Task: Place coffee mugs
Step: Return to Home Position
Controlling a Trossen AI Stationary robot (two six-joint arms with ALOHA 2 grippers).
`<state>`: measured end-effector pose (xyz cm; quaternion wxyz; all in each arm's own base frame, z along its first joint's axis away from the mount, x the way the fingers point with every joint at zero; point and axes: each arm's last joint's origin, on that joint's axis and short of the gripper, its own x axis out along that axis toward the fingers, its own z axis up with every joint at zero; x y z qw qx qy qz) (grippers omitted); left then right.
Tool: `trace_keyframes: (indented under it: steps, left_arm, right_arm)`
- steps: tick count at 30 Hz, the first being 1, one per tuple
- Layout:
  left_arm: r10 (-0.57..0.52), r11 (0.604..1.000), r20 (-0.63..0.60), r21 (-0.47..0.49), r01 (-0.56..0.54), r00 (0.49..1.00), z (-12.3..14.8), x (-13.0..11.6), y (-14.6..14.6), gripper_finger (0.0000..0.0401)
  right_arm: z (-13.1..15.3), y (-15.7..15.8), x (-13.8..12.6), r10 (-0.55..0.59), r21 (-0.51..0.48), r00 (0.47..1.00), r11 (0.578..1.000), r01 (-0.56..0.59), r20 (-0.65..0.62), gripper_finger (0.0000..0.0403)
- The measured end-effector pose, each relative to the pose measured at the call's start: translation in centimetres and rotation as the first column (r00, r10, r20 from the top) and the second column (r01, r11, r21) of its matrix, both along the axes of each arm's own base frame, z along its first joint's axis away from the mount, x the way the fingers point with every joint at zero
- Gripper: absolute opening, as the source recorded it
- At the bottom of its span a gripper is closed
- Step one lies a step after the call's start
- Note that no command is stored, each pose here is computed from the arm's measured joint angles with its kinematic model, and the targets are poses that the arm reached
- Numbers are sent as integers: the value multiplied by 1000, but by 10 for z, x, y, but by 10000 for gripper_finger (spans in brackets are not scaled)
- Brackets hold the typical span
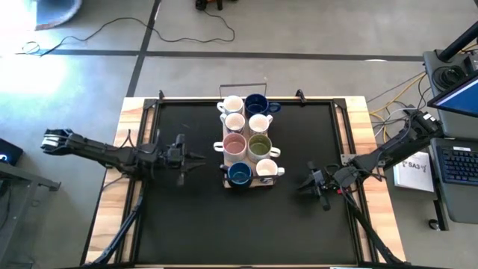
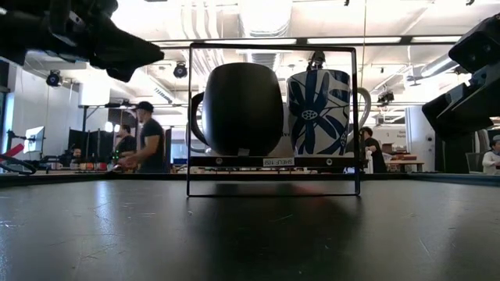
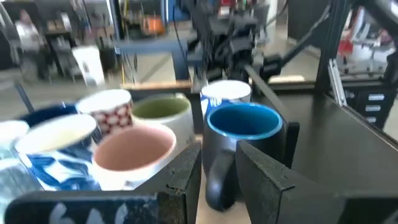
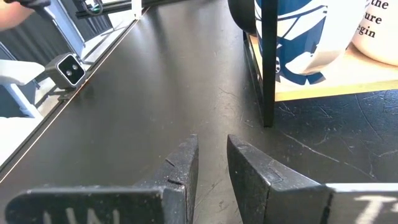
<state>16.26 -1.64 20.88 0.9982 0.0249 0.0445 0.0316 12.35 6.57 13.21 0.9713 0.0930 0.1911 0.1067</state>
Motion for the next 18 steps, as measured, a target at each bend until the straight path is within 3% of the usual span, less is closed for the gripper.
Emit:
trace_keyframes:
  steps: [7,13,18]
  left_arm:
    - [12,1000,27,25,-13,1000,-25,-9,3,82]
    - [37,999,15,24,-37,999,-30,-10,4,82]
    - [54,985,41,-164,-47,998,-28,-11,4,82]
  right_arm:
    - [0,0,0,0,0,1000,1000,0,0,75]
    - [0,0,0,0,0,1000,1000,0,0,75]
    - [0,0,0,0,0,1000,1000,0,0,75]
